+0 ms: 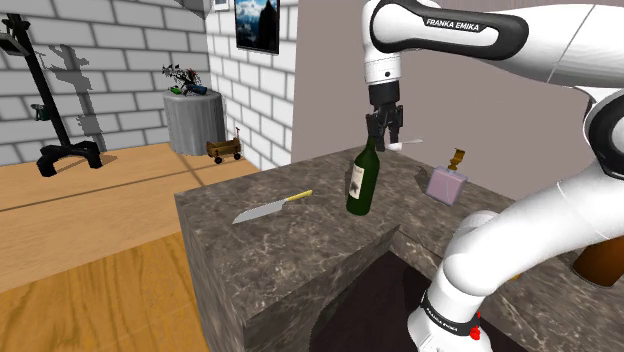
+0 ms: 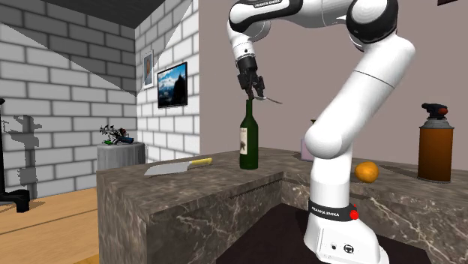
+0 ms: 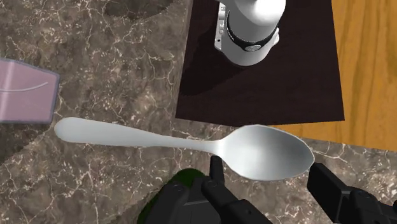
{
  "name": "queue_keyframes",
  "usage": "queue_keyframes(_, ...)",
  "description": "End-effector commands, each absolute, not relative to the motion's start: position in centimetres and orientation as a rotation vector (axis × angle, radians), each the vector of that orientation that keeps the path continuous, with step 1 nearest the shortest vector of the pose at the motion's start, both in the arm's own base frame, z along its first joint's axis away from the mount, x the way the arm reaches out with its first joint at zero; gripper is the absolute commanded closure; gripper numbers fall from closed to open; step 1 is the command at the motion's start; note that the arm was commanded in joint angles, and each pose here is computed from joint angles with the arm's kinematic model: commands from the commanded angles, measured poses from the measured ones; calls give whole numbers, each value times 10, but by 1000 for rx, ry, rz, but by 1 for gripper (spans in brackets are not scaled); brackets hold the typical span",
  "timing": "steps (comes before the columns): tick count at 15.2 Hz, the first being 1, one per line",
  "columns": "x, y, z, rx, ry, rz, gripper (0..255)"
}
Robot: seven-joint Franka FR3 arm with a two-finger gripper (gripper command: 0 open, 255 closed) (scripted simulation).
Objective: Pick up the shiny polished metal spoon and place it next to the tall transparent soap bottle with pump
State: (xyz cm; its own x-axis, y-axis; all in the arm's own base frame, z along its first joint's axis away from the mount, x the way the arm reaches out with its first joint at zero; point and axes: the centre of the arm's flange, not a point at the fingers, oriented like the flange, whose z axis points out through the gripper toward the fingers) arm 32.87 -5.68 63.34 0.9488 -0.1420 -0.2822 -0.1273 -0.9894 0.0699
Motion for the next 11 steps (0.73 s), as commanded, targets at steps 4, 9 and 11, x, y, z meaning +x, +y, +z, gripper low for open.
queue_keyframes(4, 285, -103, 631, 3051, -209, -447, 255)
queue_keyframes(9, 240, -151, 631, 3051, -209, -447, 255)
queue_keyframes(11, 221, -170, 631, 3051, -209, -447, 255)
